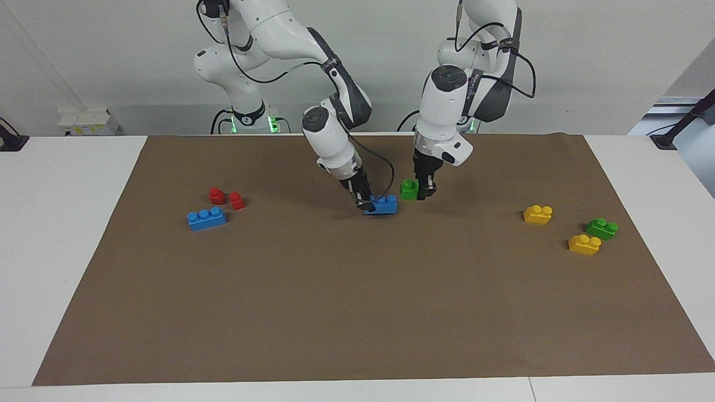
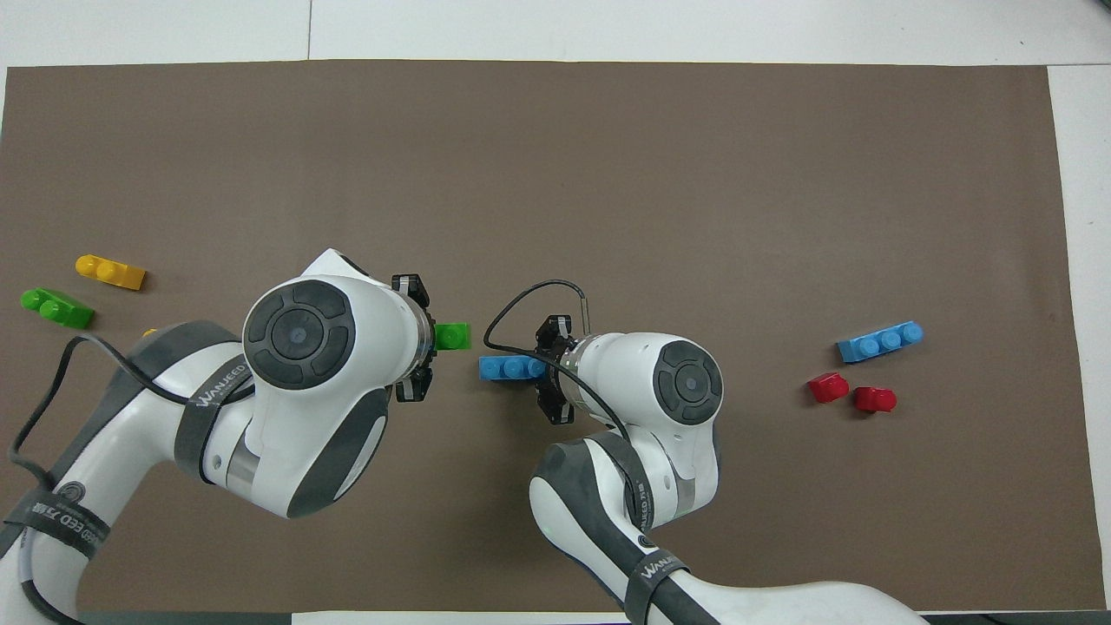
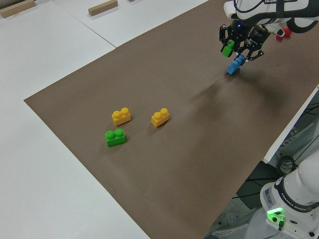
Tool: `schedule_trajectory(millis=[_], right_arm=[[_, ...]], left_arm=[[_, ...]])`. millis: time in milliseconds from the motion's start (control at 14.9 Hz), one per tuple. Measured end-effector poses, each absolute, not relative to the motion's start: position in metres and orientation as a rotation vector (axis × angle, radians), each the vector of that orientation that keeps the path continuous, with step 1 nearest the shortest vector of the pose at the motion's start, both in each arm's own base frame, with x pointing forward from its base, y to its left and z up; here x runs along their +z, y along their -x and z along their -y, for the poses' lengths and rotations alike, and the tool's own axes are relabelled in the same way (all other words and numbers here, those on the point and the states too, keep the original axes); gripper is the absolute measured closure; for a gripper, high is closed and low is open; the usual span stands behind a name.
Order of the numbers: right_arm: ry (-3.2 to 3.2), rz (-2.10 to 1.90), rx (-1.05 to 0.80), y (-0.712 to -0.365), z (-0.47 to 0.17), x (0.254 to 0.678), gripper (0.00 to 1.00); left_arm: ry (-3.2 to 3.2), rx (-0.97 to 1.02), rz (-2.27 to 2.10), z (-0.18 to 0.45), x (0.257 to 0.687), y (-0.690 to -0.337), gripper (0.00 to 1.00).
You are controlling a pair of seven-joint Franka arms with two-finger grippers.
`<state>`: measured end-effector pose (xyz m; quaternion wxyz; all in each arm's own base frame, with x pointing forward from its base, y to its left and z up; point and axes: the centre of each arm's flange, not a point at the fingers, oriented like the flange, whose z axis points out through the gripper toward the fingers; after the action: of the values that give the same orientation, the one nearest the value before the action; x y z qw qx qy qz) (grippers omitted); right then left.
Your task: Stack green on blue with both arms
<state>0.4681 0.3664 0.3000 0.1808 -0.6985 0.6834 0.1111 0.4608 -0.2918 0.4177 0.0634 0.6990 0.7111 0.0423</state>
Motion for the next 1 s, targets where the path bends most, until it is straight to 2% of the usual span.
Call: schedule_trajectory(millis=[535,1004], right_arm=[[1.926,-1.929,0.309,-0.458,-0.383,0.289,0.66],[1.925,-1.93,0.309,-0.458,-0.383,0.288,0.66]], left_arm=[[-2.109,0.162,-2.123,0.318,0.381,-0.431,0.66],[-2.129,0.162,-2.141,0.322,0.364,-0.425,0.66]])
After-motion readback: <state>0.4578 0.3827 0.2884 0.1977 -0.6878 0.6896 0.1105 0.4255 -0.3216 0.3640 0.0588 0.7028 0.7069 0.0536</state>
